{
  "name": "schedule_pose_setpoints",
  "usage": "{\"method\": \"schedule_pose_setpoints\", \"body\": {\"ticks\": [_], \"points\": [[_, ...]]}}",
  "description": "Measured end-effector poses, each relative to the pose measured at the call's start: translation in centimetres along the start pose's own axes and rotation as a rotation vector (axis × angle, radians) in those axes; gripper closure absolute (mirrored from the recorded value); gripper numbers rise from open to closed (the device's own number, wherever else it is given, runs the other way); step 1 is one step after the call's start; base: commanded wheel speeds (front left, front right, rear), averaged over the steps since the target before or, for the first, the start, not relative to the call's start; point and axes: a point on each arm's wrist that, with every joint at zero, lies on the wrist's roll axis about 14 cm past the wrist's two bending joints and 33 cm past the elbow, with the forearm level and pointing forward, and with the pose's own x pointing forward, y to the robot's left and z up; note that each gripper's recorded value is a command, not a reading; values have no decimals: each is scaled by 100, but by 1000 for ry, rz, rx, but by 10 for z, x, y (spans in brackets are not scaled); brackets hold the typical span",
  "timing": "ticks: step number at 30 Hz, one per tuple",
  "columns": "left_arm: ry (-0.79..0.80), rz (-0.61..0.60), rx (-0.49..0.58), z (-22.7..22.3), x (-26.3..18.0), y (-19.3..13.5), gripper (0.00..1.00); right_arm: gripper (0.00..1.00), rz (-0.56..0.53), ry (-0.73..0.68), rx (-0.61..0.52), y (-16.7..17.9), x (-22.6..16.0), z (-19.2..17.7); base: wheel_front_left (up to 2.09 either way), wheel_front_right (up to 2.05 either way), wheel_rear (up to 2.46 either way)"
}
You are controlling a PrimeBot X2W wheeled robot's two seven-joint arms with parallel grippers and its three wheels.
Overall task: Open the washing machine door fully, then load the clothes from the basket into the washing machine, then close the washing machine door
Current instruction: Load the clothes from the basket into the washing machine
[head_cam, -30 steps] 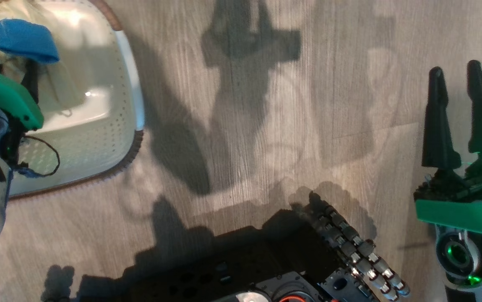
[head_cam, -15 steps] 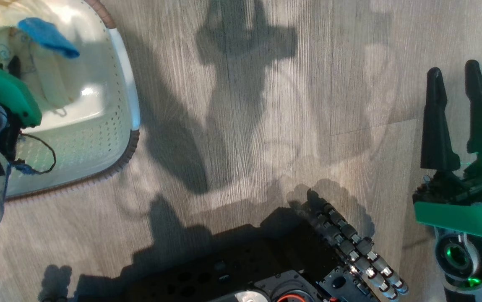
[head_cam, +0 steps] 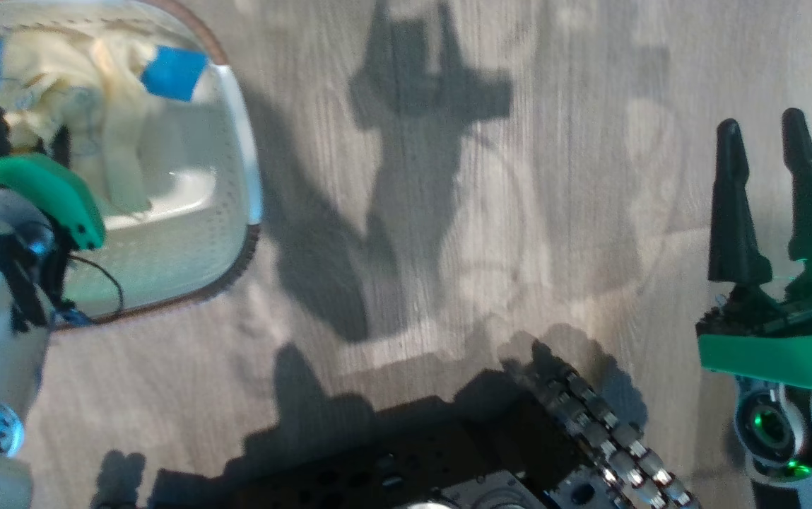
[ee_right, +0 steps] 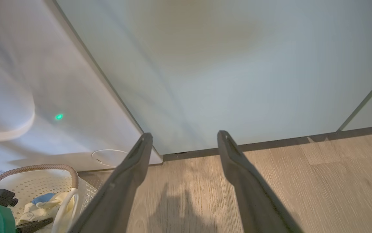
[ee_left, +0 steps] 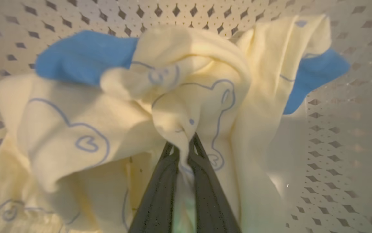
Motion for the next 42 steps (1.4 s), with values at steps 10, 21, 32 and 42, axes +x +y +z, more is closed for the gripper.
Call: {"method": "schedule_pose_setpoints", "body": {"ticks": [10, 21, 32, 42], "points": [[-152, 23, 4, 45, -51, -3, 100, 0, 43, -82, -30, 13, 3, 29, 0, 0, 0], [-445, 49, 17, 115, -141, -13, 100, 0, 85, -144, -54, 31, -16, 57, 0, 0, 0], [-778, 95, 60, 180, -260, -27, 100, 0, 125, -213, -67, 47, -50, 90, 0, 0, 0], [-953, 138, 98, 189, -348, -34, 100, 0, 147, -256, -65, 54, -86, 107, 0, 0, 0]]}}
